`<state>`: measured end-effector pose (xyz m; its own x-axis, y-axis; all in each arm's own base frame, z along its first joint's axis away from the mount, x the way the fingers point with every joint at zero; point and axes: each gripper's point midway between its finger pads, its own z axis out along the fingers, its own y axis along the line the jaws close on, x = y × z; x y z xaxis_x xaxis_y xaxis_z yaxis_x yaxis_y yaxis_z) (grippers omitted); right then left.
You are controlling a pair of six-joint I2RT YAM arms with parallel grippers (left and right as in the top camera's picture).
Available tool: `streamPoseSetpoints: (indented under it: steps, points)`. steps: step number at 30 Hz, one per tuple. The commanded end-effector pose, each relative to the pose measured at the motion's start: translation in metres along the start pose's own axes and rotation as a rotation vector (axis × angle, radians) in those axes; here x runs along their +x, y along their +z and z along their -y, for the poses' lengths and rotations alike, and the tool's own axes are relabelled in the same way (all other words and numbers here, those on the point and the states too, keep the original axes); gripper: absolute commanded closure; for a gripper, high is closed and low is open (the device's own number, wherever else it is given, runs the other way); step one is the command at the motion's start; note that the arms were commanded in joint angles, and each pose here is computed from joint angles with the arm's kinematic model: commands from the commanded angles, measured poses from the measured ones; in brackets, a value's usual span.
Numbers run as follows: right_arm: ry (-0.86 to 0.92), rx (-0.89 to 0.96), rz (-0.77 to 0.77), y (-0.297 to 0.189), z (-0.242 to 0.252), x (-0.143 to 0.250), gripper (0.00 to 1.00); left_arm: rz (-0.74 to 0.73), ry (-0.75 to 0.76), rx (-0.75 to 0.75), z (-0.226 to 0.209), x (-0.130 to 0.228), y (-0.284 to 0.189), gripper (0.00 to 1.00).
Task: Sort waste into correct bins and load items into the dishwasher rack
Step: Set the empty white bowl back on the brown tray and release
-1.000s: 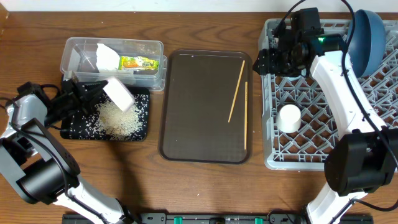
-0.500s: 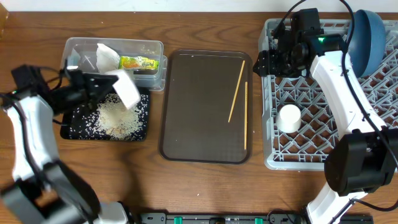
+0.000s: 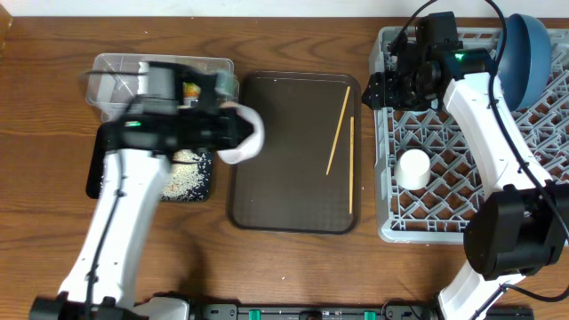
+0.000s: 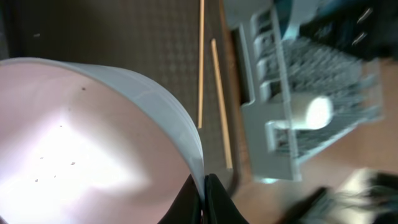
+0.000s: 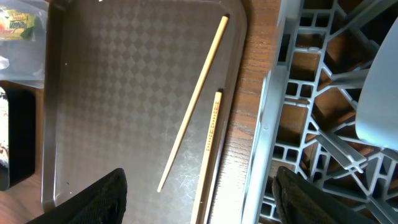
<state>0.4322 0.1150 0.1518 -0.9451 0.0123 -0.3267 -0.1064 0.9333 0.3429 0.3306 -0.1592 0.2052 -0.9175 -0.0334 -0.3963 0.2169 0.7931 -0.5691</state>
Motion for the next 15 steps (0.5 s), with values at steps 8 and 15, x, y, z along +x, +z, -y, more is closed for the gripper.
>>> streamPoseSetpoints:
  steps: [8, 15]
  points:
    - [-0.02, -0.008, 0.015, -0.008, -0.006, -0.002, 0.27, -0.137, 0.227, -0.306, 0.002, 0.035, 0.091, 0.94]
    - [-0.021, -0.008, 0.016, -0.008, -0.006, -0.002, 0.28, -0.195, 0.225, -0.323, -0.002, 0.049, 0.115, 0.87]
